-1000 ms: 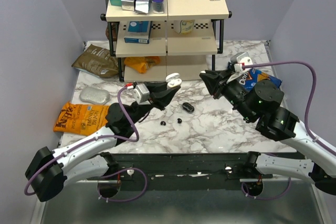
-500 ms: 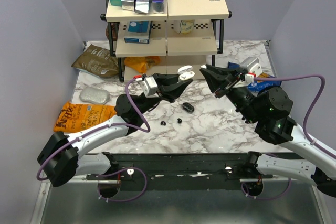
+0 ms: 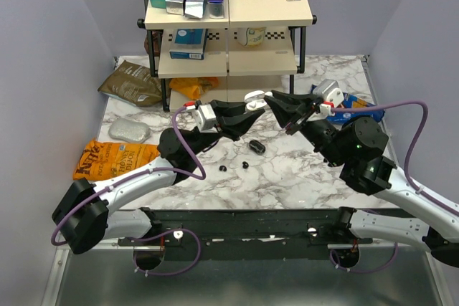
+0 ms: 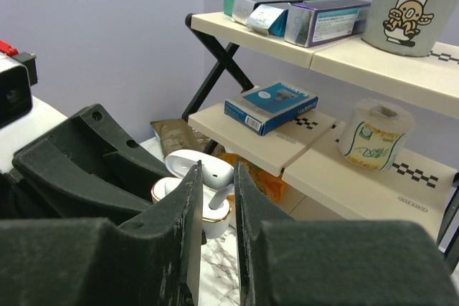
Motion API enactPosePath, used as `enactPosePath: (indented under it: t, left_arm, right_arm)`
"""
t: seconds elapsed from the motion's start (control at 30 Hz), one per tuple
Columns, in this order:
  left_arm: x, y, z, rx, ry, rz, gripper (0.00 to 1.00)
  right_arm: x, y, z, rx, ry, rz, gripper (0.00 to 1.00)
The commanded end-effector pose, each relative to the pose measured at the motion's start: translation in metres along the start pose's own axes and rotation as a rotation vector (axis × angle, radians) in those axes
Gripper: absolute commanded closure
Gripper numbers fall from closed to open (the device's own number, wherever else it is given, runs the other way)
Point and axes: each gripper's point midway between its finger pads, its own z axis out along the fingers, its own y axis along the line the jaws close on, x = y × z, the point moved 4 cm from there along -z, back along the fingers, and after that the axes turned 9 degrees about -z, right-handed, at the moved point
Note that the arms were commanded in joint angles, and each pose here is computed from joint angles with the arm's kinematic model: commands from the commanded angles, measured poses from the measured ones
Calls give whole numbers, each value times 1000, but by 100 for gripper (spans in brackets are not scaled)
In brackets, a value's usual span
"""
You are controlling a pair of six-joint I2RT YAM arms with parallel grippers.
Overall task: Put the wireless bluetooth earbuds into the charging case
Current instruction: Place the earbud in the charging case.
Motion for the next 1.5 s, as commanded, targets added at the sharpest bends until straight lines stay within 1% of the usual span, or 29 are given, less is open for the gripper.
enactPosePath:
  t: [0.0, 0.13, 0.4, 1.07, 1.47]
  left_arm:
    - [-22, -8, 11, 42, -60, -4, 100]
    - [-16, -5, 13, 19, -11, -43, 100]
    - [-16, -5, 13, 9, 14, -56, 100]
    - [-18, -6, 9, 4, 12, -59, 100]
    - [-17, -5, 8, -1, 10, -50, 100]
  right_arm:
    - [3, 3, 3, -4, -20, -18, 99]
    - [9, 1, 5, 23, -10, -17, 99]
    - [9, -2, 7, 54, -24, -15, 99]
    - [29, -4, 8, 99, 28, -61, 99]
    - [34, 0, 6, 67, 52, -60, 99]
